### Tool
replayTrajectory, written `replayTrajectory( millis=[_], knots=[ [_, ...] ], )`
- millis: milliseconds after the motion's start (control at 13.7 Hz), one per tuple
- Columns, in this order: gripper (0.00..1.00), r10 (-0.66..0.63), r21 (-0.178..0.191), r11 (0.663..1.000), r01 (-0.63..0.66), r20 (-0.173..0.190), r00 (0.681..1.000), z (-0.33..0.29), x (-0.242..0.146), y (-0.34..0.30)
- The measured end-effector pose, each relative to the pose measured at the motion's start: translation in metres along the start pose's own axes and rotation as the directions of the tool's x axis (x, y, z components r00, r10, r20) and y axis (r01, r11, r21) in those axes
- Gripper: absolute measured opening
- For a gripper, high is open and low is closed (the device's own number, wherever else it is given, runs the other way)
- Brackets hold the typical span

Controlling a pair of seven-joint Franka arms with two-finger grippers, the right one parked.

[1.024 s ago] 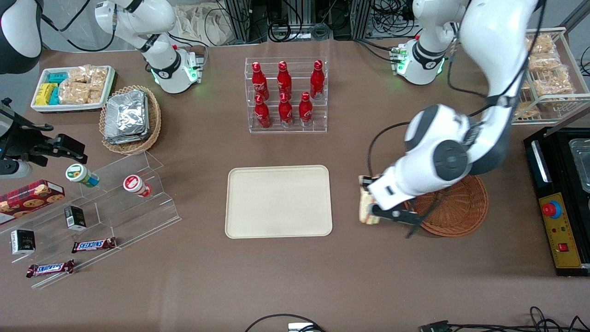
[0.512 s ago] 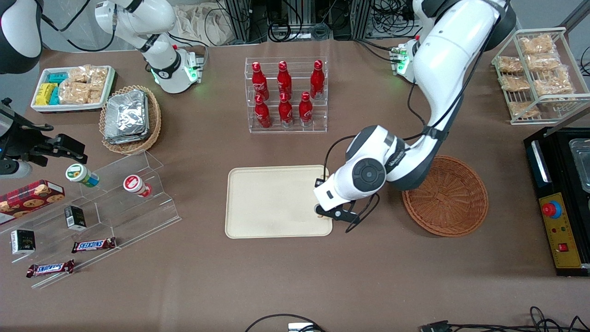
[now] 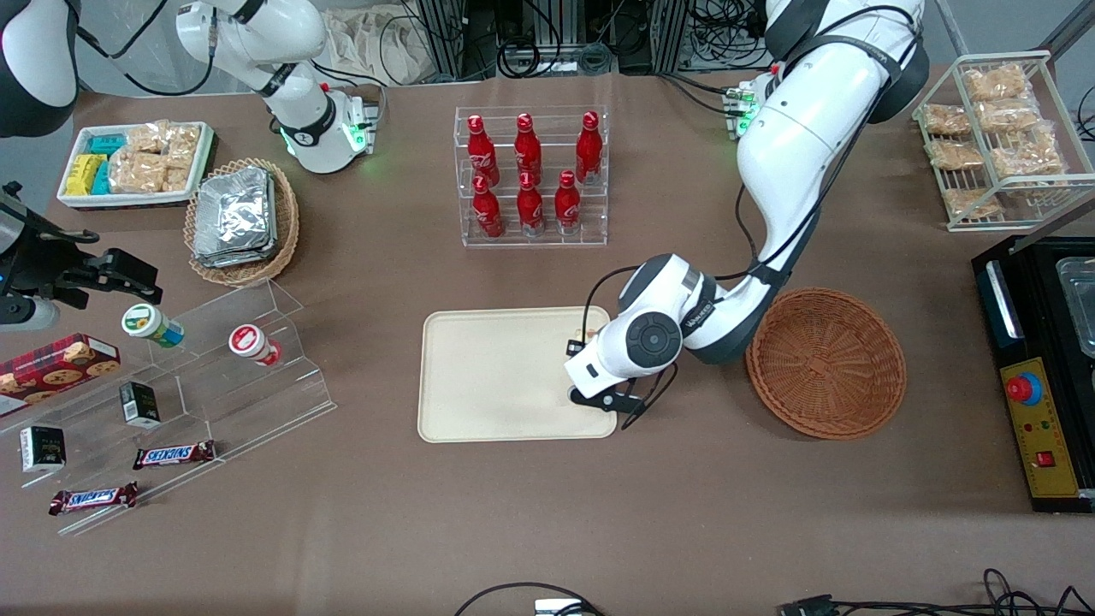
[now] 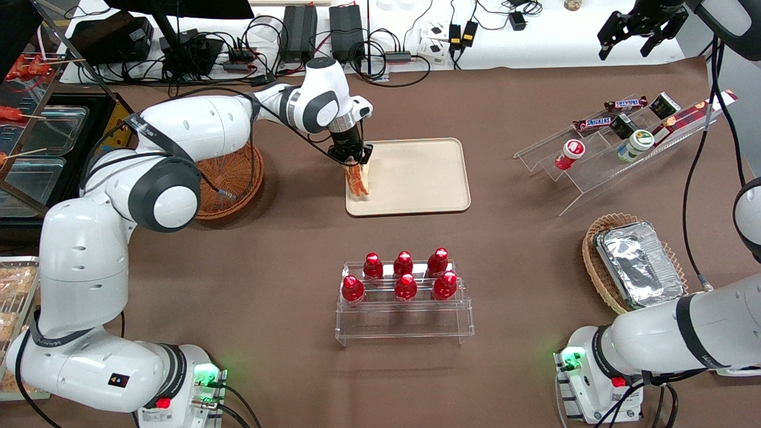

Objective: Place sandwich from basket to tray
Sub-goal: 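Lower the sandwich onto the cream tray and open the left gripper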

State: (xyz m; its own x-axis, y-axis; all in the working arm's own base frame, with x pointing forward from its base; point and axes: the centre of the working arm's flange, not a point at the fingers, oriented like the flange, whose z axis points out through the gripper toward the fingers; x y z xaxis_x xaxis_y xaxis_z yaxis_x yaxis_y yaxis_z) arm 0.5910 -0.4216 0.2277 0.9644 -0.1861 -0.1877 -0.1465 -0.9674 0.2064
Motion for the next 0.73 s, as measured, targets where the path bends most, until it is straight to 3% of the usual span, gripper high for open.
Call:
replayTrajectory(
  millis=[146, 220, 512, 732],
  knots=[
    [0.18, -0.008, 0.003, 1.000, 0.008, 0.001, 1.000, 0.002, 0.001, -0.002],
    [0.24, -0.011, 0.005, 1.000, 0.011, 0.001, 1.000, 0.003, 0.002, -0.004],
    [0.66, -0.020, 0.009, 1.000, 0.020, -0.011, 1.000, 0.002, 0.006, -0.010],
    [0.95, -0.023, -0.005, 1.000, 0.022, -0.050, 0.999, -0.019, 0.013, -0.008]
  ],
)
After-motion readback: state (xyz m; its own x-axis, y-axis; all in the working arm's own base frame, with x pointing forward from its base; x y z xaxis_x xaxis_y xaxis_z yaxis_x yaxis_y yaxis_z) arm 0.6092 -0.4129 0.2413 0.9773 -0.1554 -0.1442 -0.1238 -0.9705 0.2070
